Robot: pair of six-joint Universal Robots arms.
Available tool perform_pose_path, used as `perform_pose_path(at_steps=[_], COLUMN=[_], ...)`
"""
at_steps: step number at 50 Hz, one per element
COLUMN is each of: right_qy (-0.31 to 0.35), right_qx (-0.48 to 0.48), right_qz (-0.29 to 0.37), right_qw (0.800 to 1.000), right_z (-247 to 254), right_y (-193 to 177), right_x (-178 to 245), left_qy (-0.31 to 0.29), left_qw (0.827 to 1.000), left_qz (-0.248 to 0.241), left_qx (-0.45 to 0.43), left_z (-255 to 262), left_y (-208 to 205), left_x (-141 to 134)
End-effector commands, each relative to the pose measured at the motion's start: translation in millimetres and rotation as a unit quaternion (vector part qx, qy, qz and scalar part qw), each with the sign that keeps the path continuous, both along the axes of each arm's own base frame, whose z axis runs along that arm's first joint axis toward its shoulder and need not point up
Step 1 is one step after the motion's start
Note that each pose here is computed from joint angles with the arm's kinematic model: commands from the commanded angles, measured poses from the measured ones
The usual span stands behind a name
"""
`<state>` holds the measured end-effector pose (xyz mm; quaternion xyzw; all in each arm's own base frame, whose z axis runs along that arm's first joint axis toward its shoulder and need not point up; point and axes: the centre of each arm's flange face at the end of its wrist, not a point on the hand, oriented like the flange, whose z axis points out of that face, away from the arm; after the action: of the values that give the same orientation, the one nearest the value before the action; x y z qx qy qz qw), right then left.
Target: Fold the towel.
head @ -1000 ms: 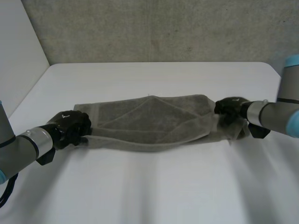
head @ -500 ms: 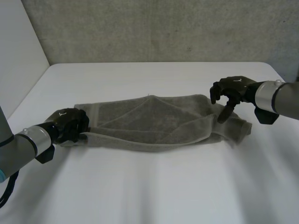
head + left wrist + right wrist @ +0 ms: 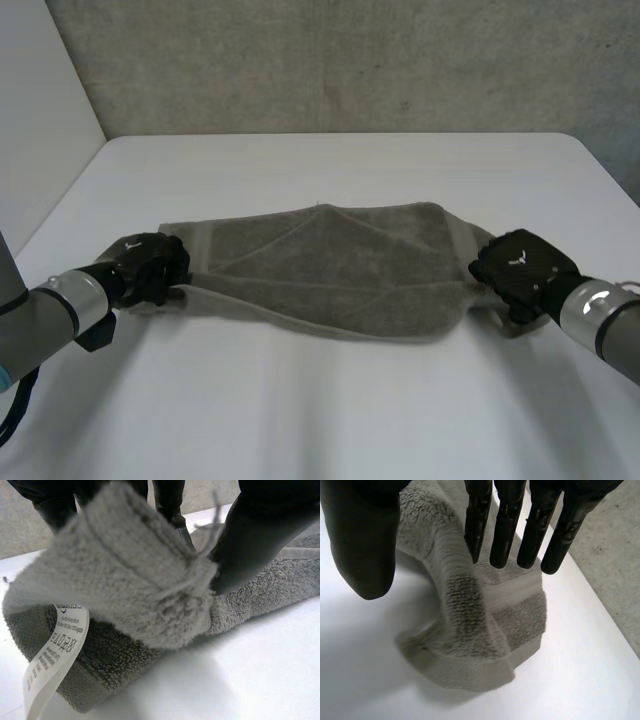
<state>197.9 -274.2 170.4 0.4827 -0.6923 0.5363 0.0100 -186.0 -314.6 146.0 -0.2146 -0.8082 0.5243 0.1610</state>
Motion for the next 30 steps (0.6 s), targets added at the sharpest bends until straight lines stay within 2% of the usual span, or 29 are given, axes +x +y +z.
perform_pose_path(at_steps=[1, 6, 14, 30], right_qy=[-0.003, 0.001, -0.001, 0.001], right_qx=[0.009, -0.011, -0.044, -0.028], right_qz=[0.002, -0.022, -0.03, -0.048], right_qw=[1.0, 1.0, 0.999, 0.998], right_z=[-2, -4, -7, -20], right_y=[15, 5, -9, -22], right_x=[-11, -27, -29, -33], left_qy=[0.0, 0.0, 0.0, 0.0], left_qw=[1.0, 1.0, 1.0, 1.0], left_qz=[0.0, -0.001, -0.001, -0.001], left_qx=[0.002, 0.002, 0.004, 0.0], left_z=[-1, -1, -2, 3], left_y=[1, 1, 3, 3], left_x=[0, 0, -1, -1])
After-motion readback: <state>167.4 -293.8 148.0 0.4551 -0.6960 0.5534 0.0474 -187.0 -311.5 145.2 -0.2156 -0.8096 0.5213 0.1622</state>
